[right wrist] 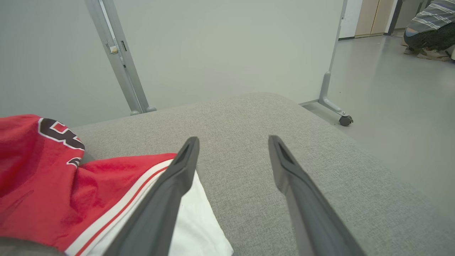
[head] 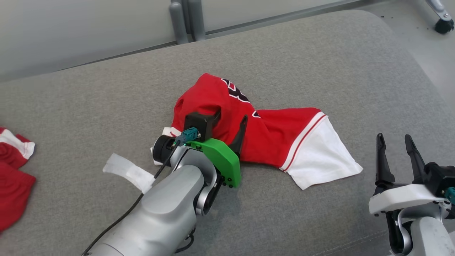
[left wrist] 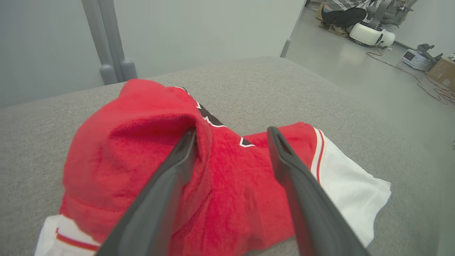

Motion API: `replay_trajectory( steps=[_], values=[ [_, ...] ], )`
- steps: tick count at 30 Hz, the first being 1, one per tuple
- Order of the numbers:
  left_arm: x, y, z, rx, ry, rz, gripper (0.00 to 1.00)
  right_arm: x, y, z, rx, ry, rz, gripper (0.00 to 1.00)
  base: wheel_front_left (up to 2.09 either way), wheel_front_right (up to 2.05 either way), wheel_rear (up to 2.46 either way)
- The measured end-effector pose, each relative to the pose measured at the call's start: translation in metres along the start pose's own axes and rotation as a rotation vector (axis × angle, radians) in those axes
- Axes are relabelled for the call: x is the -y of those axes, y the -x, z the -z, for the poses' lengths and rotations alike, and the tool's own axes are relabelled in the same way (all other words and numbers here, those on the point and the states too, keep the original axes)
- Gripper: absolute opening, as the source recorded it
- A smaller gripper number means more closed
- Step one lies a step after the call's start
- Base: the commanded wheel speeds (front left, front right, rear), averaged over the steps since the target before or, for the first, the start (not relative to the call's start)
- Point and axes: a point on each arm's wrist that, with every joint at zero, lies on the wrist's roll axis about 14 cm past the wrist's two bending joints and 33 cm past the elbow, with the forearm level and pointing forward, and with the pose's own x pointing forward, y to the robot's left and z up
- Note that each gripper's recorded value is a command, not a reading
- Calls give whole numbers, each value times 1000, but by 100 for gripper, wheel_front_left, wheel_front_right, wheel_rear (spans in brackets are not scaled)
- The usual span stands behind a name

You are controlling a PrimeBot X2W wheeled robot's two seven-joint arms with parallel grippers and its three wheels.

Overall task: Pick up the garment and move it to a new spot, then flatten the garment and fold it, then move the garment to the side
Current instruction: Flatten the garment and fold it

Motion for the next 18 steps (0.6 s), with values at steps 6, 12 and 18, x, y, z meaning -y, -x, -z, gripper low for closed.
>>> replay_trajectory(
  steps=[6, 12, 18],
  values=[
    [-14, 21, -9, 57, 51, -80, 100, -22, -7, -2, 14, -17, -61, 100, 0, 0, 0],
    [-48, 51, -17, 124, 124, -224, 100, -41, -10, -7, 31, -30, -113, 100, 0, 0, 0],
    [-55, 60, 7, 69, 133, -262, 100, -45, -7, -12, 43, -26, -131, 100, 0, 0, 0]
  ],
)
